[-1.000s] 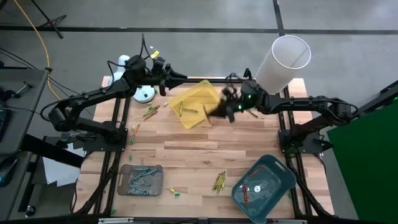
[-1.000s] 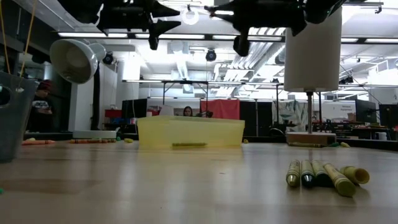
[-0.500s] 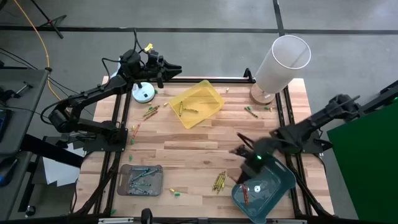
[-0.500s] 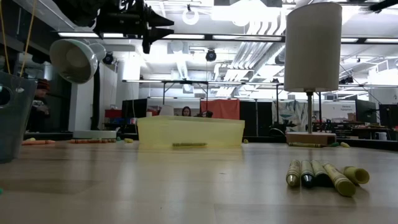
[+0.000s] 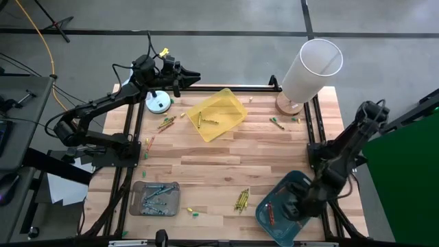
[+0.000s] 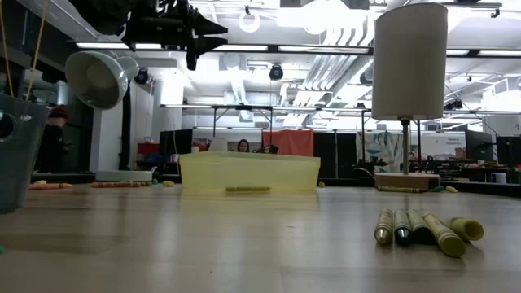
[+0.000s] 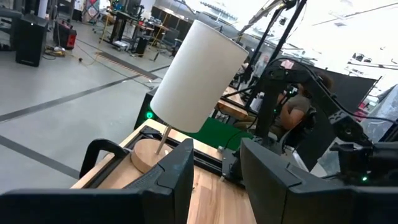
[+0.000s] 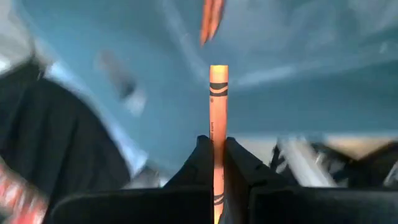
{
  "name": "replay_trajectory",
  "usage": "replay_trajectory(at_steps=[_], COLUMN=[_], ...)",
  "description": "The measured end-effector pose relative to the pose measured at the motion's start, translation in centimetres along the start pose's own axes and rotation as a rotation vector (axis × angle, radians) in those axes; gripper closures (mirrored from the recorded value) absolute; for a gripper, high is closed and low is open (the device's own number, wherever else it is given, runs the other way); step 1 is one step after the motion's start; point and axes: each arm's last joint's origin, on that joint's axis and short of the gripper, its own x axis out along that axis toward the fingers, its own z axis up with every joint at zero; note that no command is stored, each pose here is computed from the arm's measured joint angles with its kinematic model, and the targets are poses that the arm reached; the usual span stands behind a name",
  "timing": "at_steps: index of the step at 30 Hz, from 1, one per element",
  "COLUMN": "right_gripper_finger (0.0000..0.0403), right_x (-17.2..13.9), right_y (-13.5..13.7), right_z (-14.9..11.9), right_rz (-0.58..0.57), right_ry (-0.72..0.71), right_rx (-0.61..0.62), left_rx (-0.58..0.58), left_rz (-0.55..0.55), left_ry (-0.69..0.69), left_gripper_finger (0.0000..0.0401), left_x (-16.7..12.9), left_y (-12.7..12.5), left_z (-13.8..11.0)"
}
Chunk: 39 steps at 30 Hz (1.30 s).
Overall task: Sort crayons
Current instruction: Put the orange crayon into the green bin, then put the green crayon into the yellow bin
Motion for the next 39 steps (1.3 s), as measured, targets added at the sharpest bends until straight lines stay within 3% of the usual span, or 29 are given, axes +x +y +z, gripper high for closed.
replay_trajectory(at_steps=[10,25,31,39], right_gripper_finger=[0.0403,0.0397,0.0329,0.0231], right_x=[1.3,3.6,3.2,0.8], right_y=[-1.6,-1.4,-1.3,-0.4], right_z=[3.1,4.6,4.5,3.5], right_rz=[-0.305,-0.367,-0.341,-0.234], right_ry=[-0.189,-0.292,-0.281,-0.184], right_rx=[0.12,0.188,0.201,0.009], left_rx=[0.0,-0.01,-0.01,-0.009], left_rz=[0.002,0.004,0.002,0.001], left_ry=[0.0,-0.002,-0.001,-0.001], left_gripper_finger=[0.0284,0.0284,0.0284,0.0284], left_x=[0.0,0.0,0.0,0.0], left_y=[0.0,0.0,0.0,0.0], left_z=[0.0,0.0,0.0,0.0])
